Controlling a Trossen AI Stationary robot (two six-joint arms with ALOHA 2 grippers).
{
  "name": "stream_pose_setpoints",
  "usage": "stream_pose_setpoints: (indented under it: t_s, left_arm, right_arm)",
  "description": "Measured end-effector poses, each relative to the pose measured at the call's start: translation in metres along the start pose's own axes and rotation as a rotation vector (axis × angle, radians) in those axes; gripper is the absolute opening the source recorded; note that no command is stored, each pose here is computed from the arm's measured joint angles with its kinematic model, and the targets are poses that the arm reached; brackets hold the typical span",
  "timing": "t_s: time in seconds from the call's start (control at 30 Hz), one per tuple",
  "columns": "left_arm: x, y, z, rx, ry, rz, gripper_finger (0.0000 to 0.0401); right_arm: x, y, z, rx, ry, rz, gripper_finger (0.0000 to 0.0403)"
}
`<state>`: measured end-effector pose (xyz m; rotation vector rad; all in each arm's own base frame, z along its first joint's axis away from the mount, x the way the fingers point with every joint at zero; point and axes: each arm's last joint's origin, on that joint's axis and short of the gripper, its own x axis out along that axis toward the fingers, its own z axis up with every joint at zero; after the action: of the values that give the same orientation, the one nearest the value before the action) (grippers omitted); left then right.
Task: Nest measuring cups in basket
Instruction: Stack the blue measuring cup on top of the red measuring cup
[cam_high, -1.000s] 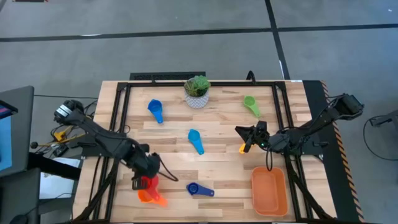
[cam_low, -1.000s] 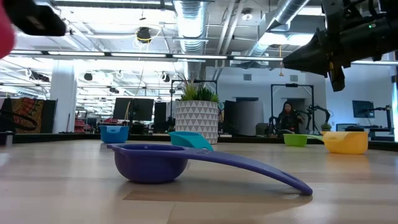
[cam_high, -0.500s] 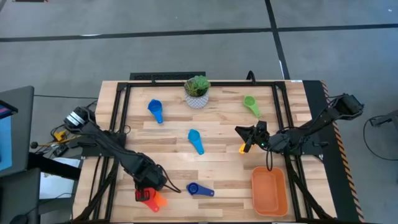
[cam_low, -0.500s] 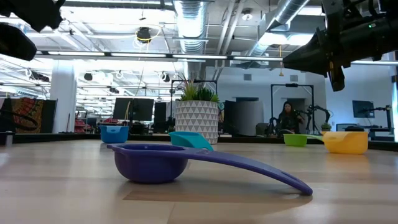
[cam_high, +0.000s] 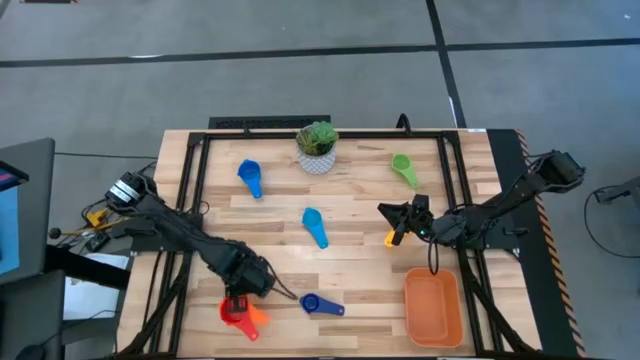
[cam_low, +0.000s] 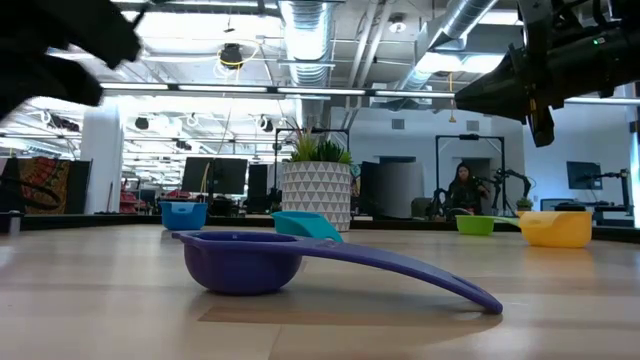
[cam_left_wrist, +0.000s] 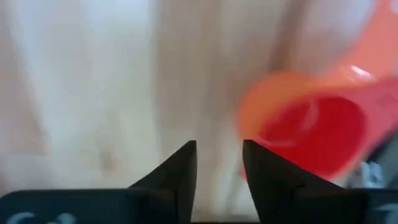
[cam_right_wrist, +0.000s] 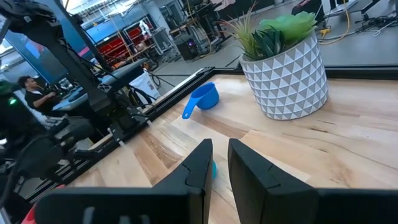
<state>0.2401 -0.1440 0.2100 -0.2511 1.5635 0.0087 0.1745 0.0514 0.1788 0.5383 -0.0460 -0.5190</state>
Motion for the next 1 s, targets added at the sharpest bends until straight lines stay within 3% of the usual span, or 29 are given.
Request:
stream_pose_setpoints:
  t_s: [0.2, 0.33, 0.5, 0.63, 0.7, 0.83, 1.0]
  left_arm:
    - [-0.025, 0.031, 0.007, 0.001, -0.122, 0.127, 0.0127]
    - [-0.050, 0.052, 0.009, -0.016, -0.285, 0.208, 0.0127]
    - [-0.078, 0.066, 0.009, -0.063, -0.564, 0.379, 0.0128]
    - [-0.091, 0.073, 0.008, -0.075, -0.708, 0.565, 0.0128]
    - [-0.094, 0.081, 0.010, -0.081, -0.720, 0.636, 0.0128]
    - [-0.098, 0.113, 0.022, -0.125, -0.643, 0.612, 0.0128]
    - [-0.106, 0.165, 0.033, -0.186, -0.580, 0.664, 0.0128]
  right_arm:
    - [-0.001, 0.001, 0.000, -0.001, 0.003, 0.005, 0.0076]
    - [-0.003, 0.001, -0.003, -0.017, 0.018, 0.009, 0.0076]
    - [0.001, -0.003, -0.001, 0.004, -0.003, -0.035, 0.0076]
    - [0.004, -0.004, 0.000, 0.018, 0.022, -0.009, 0.0076]
    - [0.005, -0.002, 0.002, 0.025, 0.026, 0.004, 0.0076]
    - [0.006, 0.007, 0.003, 0.029, 0.032, 0.026, 0.0076]
    - [0.006, 0.021, -0.004, -0.004, 0.066, 0.056, 0.0076]
